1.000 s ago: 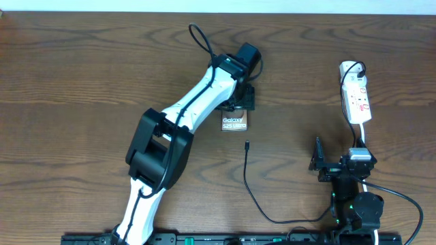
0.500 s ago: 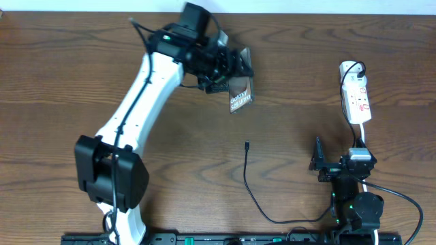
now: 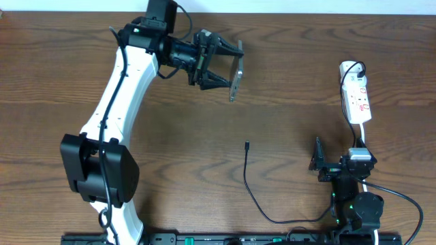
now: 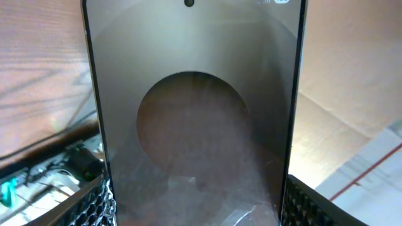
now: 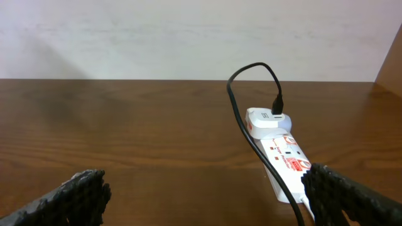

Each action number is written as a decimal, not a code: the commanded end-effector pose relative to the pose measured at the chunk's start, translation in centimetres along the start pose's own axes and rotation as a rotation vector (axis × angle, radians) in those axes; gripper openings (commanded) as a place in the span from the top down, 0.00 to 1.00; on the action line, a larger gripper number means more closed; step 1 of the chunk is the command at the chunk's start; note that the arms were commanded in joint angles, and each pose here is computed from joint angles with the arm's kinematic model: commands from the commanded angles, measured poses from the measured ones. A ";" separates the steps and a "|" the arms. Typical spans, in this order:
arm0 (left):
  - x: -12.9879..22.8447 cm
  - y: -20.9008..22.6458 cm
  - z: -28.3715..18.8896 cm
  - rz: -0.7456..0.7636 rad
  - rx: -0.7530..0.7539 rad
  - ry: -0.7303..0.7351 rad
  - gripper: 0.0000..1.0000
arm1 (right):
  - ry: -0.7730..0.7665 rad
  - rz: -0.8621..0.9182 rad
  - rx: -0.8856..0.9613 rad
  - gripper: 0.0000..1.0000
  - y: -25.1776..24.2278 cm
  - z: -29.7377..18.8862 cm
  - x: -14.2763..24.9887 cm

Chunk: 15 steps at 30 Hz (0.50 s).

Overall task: Plug charger to phone and switch on socket
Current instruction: 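Lift the phone with the left gripper and raise it upright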

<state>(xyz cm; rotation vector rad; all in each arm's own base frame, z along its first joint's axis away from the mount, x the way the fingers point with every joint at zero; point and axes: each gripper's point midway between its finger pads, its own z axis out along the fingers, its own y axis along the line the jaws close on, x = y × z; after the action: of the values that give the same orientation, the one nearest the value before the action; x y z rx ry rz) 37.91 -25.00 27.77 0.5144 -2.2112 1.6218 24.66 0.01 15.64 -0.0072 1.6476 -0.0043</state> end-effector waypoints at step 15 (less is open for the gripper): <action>0.6 -1.5 -1.7 -0.151 0.063 0.030 0.31 | 0.002 0.011 0.008 0.01 -0.2 0.0 0.1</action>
<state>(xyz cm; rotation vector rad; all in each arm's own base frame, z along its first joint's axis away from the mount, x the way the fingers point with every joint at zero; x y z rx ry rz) 38.51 -23.92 28.17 0.6880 -2.0888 1.5714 24.66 0.01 15.63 -0.0075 1.6480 -0.0046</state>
